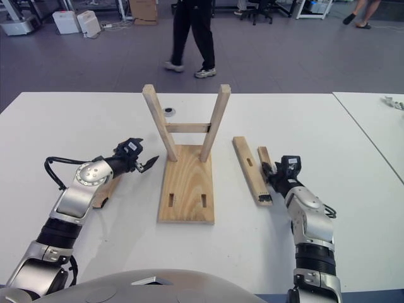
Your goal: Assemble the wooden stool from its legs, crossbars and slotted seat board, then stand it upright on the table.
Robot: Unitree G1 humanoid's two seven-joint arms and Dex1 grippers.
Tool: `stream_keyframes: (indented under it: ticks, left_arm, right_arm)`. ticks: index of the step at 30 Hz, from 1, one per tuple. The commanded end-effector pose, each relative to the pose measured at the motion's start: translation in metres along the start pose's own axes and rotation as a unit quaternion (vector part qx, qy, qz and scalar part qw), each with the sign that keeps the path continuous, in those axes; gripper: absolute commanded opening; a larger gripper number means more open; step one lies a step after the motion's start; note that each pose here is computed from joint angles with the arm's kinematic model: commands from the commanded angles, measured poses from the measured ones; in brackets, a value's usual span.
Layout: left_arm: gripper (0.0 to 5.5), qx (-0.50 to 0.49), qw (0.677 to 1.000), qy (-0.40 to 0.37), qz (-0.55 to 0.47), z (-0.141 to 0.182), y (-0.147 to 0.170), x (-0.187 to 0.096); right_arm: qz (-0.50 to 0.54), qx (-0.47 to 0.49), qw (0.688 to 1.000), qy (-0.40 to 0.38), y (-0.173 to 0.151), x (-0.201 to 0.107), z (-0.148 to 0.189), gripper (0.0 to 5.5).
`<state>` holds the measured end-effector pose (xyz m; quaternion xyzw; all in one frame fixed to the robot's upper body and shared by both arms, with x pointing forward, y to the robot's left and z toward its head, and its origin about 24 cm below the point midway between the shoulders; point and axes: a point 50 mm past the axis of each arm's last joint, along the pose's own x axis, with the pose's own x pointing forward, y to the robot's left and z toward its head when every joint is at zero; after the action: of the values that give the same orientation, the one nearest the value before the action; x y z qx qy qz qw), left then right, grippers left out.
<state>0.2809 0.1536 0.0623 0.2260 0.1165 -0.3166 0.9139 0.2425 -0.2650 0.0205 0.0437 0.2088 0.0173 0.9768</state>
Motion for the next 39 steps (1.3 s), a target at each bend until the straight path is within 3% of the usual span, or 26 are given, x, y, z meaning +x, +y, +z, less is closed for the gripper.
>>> stream_keyframes:
  ticks: [1,6,11,13,16,19,21,23,26,28,39]
  left_arm:
    - [4.14,-0.001,1.000,-0.007,0.007,0.004,0.003,0.000]
    - [4.14,0.000,1.000,-0.006,0.006,0.004,0.002,-0.001]
    - [4.14,0.007,1.000,-0.014,0.009,0.011,0.007,-0.002]
    - [4.14,-0.017,0.999,-0.035,0.019,0.021,0.010,-0.007]
    - [4.14,-0.110,0.987,-0.102,0.057,0.044,0.032,-0.033]
    - [4.14,-0.189,0.942,-0.257,0.105,0.102,0.079,-0.075]
    - [4.14,-0.239,0.891,-0.384,0.046,0.157,0.084,-0.088]
    - [4.14,-0.269,0.856,-0.441,-0.029,0.192,0.077,-0.093]
    - [4.14,-0.302,0.827,-0.461,-0.112,0.224,0.064,-0.089]
    - [3.96,-0.329,0.805,-0.469,-0.152,0.240,0.056,-0.085]
    - [1.91,-0.381,0.788,-0.452,-0.170,0.249,0.044,-0.075]
  right_arm:
    - [0.006,-0.002,1.000,0.011,0.003,0.001,-0.003,2.21]
    - [-0.001,-0.004,1.000,0.028,0.002,0.001,-0.009,2.21]
    - [-0.021,-0.014,0.998,0.056,-0.003,0.001,-0.017,1.39]
    - [-0.029,-0.029,0.998,0.056,-0.005,0.001,-0.018,1.31]
    - [-0.059,-0.045,0.997,-0.031,-0.015,0.002,0.018,1.31]
    - [-0.073,-0.095,0.966,-0.228,-0.019,-0.012,0.121,1.31]
    - [0.013,-0.147,0.923,-0.356,0.020,-0.032,0.193,1.31]
    - [0.126,-0.199,0.869,-0.434,0.074,-0.055,0.234,1.31]
    - [0.270,-0.257,0.792,-0.484,0.147,-0.079,0.250,1.31]
    - [0.326,-0.267,0.763,-0.490,0.179,-0.082,0.246,1.31]
    - [0.337,-0.261,0.756,-0.496,0.203,-0.075,0.233,1.31]
